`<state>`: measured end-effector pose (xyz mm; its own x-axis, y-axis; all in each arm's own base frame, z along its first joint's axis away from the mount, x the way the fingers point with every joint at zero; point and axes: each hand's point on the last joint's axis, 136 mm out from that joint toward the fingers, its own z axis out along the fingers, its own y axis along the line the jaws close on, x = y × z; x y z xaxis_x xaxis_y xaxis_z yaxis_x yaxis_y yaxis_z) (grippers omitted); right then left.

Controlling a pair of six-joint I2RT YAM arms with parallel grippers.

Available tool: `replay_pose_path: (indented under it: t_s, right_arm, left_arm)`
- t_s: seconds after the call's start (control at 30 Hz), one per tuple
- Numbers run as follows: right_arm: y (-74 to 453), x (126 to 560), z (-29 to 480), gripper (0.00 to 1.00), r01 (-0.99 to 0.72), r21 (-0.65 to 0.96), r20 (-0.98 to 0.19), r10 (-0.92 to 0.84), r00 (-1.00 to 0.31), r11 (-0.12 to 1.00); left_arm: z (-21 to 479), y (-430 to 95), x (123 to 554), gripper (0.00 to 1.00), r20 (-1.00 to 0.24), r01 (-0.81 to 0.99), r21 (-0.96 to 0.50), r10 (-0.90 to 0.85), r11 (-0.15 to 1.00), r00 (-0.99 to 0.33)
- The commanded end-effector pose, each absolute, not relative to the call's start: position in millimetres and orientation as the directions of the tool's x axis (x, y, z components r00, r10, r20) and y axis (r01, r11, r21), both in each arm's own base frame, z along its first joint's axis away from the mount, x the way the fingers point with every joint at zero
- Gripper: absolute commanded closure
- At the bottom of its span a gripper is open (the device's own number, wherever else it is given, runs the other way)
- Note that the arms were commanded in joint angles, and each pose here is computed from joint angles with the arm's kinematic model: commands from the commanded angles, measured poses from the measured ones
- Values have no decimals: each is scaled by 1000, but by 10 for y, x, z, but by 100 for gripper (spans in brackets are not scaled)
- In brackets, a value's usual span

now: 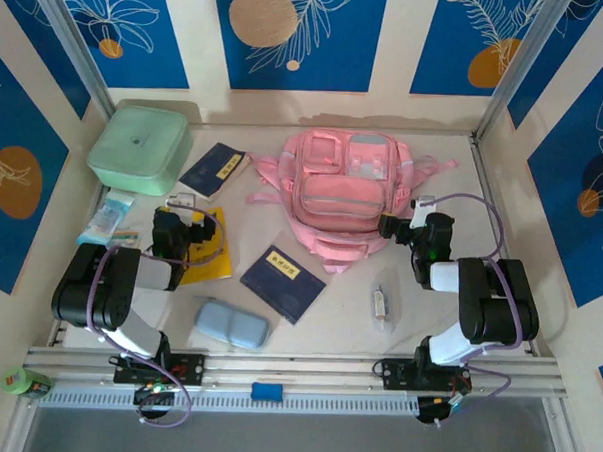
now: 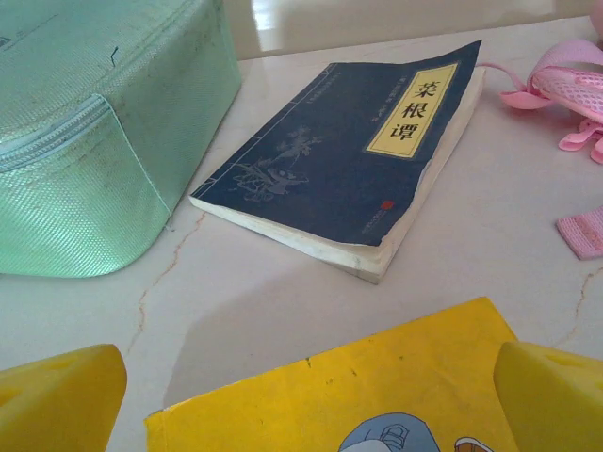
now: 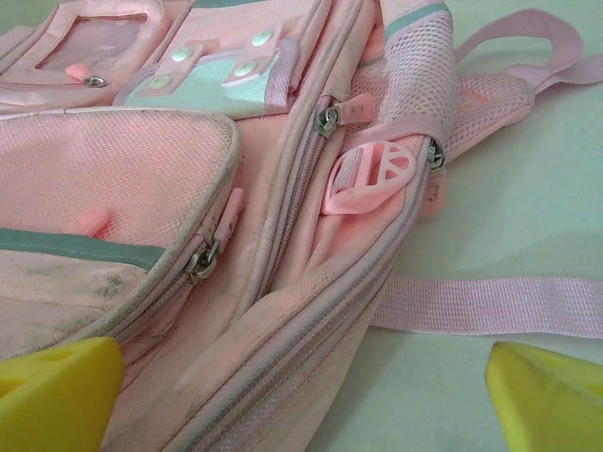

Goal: Pack books, pencil case, and school supplies into a backpack

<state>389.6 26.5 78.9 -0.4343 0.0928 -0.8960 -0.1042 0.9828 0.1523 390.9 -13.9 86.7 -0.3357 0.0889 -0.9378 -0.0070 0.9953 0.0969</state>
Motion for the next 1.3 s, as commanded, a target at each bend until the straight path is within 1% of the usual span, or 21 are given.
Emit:
replay_pose_path:
  t_s: [0.0, 1.27]
  right_arm:
    - [311, 3964, 936, 1, -141, 136, -918, 71, -391, 981]
    - [330, 3958, 969, 1, -150, 140, -917, 71, -393, 979]
  left_arm:
    - [924, -112, 3959, 0, -942, -18, 100, 89, 995, -323]
    - [951, -126, 3942, 1, -947, -10, 98, 90, 995, -310]
